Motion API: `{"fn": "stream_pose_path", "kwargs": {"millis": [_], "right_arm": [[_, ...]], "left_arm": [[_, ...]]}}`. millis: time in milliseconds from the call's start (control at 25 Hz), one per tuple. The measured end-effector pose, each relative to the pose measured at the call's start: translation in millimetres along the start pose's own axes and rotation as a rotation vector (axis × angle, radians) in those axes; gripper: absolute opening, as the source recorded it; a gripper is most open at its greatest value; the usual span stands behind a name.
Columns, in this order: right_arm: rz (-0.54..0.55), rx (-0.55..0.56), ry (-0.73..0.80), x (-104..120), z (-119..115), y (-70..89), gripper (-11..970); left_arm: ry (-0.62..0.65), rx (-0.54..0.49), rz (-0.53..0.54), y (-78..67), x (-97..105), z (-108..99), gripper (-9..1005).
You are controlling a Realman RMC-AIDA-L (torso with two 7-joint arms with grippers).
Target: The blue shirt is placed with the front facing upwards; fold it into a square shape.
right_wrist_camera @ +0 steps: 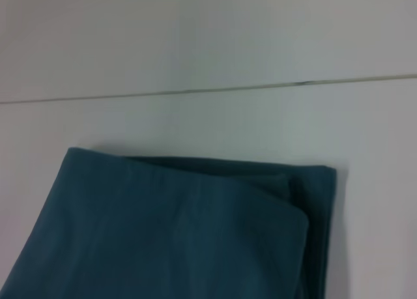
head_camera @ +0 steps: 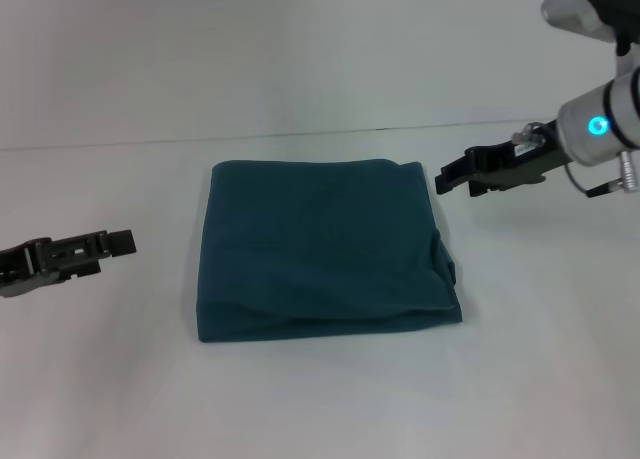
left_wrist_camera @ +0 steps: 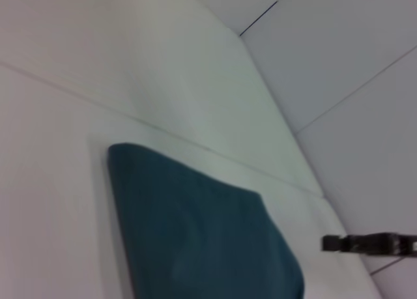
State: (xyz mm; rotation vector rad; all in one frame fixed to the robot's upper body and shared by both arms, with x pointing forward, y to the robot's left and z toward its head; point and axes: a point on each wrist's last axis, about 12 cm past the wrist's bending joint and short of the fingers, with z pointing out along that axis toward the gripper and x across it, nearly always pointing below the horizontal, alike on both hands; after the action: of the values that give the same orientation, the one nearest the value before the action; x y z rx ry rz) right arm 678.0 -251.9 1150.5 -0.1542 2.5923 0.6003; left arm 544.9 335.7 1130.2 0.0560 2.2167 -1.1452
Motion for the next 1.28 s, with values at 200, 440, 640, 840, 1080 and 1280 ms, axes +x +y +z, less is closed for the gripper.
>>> {"fn": "stream_pose_path", "kwargs": {"millis": [200,440,640,840,1080,1280], "right_arm": [[0.041,0.018,-0.035,3,17,5.6,556],[0.101,0.027,-0.048,14,37,11.2,553],[0.139,0.031,-0.063,22,47,14.0,550],[0.176,0.017,-0.091,25,50,13.3,547],[0.179,0.015,-0.096,28,54,15.3,543],[0.183,0.011,-0.090,30,55,15.3,540]], "left_arm": [[-0.028,0.026,-0.002,-1.3,0,-2,933],[-0.056,0.044,0.007,-1.8,1,-1,933],[-0.067,0.055,0.019,-3.2,0,-1,933],[-0.068,0.061,0.021,-4.3,1,2,933],[-0.071,0.066,0.021,-4.9,2,3,932],[-0.072,0.067,0.022,-5.0,2,3,932]]}}
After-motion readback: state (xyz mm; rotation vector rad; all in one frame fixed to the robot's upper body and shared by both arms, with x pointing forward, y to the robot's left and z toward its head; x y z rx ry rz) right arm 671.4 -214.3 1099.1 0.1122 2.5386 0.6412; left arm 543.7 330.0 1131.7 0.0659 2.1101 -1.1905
